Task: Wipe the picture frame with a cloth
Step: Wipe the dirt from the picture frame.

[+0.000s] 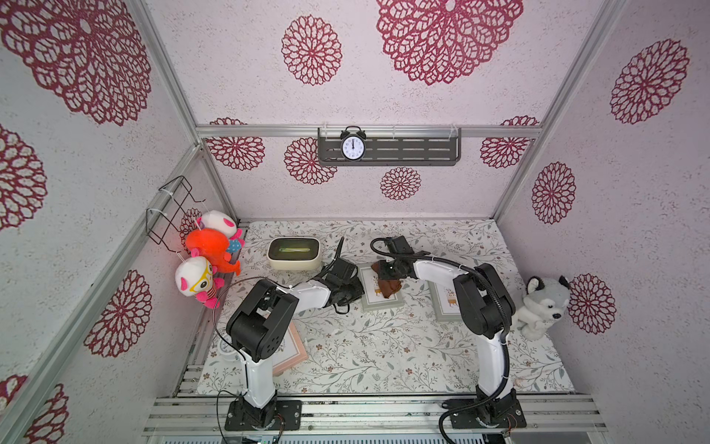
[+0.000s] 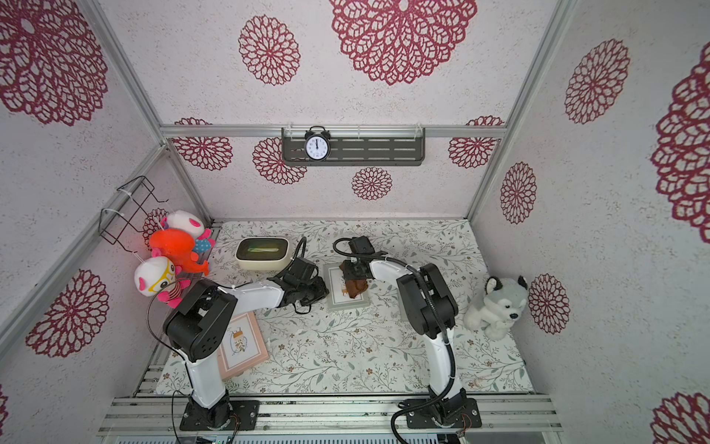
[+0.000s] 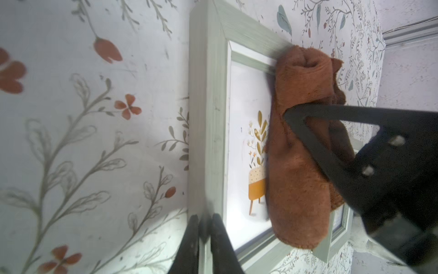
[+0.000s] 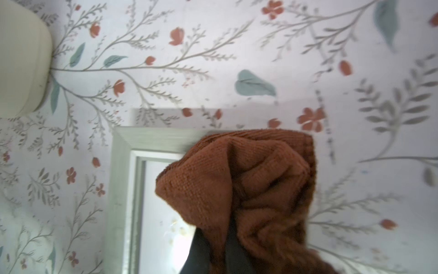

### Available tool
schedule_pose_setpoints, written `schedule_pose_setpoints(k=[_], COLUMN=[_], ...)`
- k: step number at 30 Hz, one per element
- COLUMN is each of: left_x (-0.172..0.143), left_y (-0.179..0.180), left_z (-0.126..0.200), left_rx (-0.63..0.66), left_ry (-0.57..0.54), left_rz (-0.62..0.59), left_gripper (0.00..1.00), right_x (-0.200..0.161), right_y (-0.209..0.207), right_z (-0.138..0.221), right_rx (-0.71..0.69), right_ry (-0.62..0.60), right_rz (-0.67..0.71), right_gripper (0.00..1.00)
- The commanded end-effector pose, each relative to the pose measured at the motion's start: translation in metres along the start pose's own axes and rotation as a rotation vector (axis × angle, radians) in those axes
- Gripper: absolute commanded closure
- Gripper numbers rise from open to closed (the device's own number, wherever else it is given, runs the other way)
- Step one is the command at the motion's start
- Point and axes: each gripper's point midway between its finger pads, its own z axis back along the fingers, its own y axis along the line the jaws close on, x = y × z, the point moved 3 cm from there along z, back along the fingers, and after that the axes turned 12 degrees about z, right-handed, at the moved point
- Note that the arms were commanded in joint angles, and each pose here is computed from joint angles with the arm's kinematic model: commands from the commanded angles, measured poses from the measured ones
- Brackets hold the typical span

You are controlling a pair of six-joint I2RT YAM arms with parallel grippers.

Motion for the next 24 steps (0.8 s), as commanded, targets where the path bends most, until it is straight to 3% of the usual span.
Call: schedule_pose_setpoints(k=[1, 7, 9, 15, 17, 22, 24], left_x=[-0.043, -0.045, -0.045, -0.043, -0.044, -0.045, -0.045], left_y=[0.113, 0.116, 0.115, 0.114, 0.116, 0.117, 0.116], left_z=[-0.015, -0.013, -0.014, -0.015, -0.015, -0.013, -0.013], left_rx=[0.42, 0.422, 0.42, 0.425, 0.428, 0.427, 0.424], left_ry=[0.131, 0.133, 0.134, 0.135, 0.135, 0.134, 0.133], left_rz=[0.036, 0.036, 0.037, 0.033, 0.034, 0.035, 0.035], left_gripper=[0.87, 0.87, 0.87, 0.87, 0.87, 0.87, 0.87], right_x=[-0.082, -0.055, -0.055, -0.072, -0.063, -0.04, -0.039], right_y=[0.039, -0.07, -0.061, 0.041, 0.026, -0.059, -0.064], right_z=[-0.028, -0.012, -0.014, -0.037, -0.039, -0.022, -0.012], right_rx=[0.066, -0.188, -0.162, 0.084, 0.042, -0.19, -0.22], right_ry=[0.272, 0.202, 0.211, 0.249, 0.228, 0.17, 0.167], right_rz=[0.04, -0.111, -0.098, 0.015, -0.016, -0.125, -0.113], right_gripper=[1.0, 1.0, 1.0, 1.0, 1.0, 1.0, 1.0])
